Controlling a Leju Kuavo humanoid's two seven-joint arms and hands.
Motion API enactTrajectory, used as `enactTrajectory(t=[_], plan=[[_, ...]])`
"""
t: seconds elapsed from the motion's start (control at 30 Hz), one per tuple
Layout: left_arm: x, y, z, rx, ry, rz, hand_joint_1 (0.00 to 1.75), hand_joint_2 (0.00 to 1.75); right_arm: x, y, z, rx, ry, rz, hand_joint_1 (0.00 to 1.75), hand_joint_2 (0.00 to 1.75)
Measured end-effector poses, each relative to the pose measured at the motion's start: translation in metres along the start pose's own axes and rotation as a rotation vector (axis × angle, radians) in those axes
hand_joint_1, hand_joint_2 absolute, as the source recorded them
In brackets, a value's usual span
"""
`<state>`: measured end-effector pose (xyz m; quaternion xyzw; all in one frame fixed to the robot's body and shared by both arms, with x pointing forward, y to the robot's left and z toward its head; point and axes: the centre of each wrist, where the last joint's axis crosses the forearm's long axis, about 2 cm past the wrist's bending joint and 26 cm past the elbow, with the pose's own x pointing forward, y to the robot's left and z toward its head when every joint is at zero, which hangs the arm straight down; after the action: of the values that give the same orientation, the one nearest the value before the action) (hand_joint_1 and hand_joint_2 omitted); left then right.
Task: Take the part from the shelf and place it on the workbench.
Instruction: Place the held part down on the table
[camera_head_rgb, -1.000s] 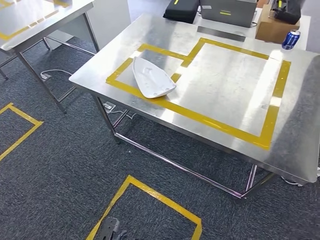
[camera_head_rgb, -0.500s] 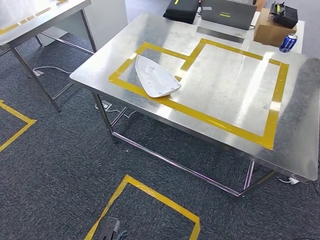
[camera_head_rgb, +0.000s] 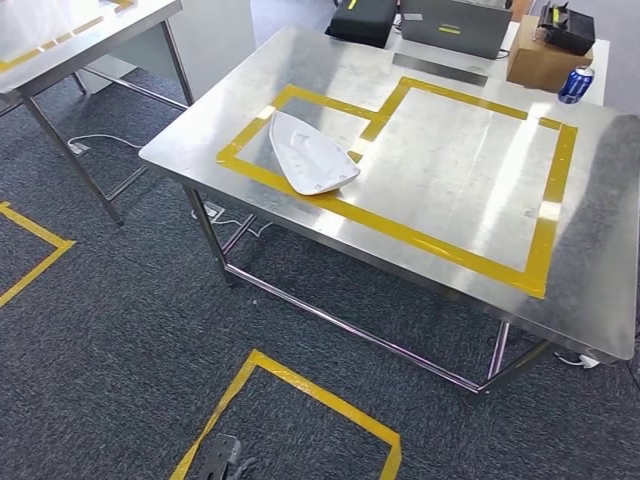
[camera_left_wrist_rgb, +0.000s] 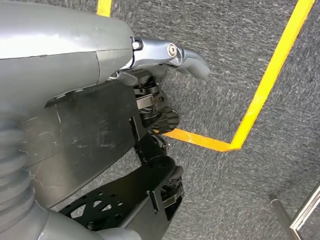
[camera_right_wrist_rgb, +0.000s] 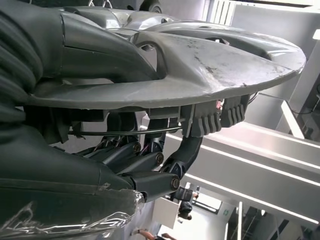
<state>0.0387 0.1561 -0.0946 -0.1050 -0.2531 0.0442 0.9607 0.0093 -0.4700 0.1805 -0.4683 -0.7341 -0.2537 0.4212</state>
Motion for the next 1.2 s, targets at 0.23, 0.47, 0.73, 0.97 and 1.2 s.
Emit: enactTrajectory(t=[0.23,0.47,0.73,0.97,1.2], plan=[[0.0000,-0.0002,0.0000,-0.004,-0.022,-0.005,0.00,1.75,0.0007,-0.0039,-0.0019,0.025,0.006,0.032,1.75,1.75],[-0.0005,-0.0015,0.0003,-0.035,-0.047,0.006,0.00,1.75,0.0009,-0.0052,-0.0028,0.052,0.003,0.042,1.75,1.75],[-0.0004,0.0000,0.0002,-0.043,-0.056,0.018,0.00,1.75,0.0005,-0.0064,-0.0022,0.056,0.004,0.046,1.75,1.75],[-0.0003,-0.0005,0.0001,-0.039,-0.064,0.035,0.00,1.75,0.0013,-0.0083,-0.0015,0.055,0.003,0.054,1.75,1.75],[-0.0064,0.0042,0.0027,-0.013,-0.040,0.034,0.00,1.75,0.0000,-0.0066,0.0001,0.062,0.015,0.057,1.75,1.75]])
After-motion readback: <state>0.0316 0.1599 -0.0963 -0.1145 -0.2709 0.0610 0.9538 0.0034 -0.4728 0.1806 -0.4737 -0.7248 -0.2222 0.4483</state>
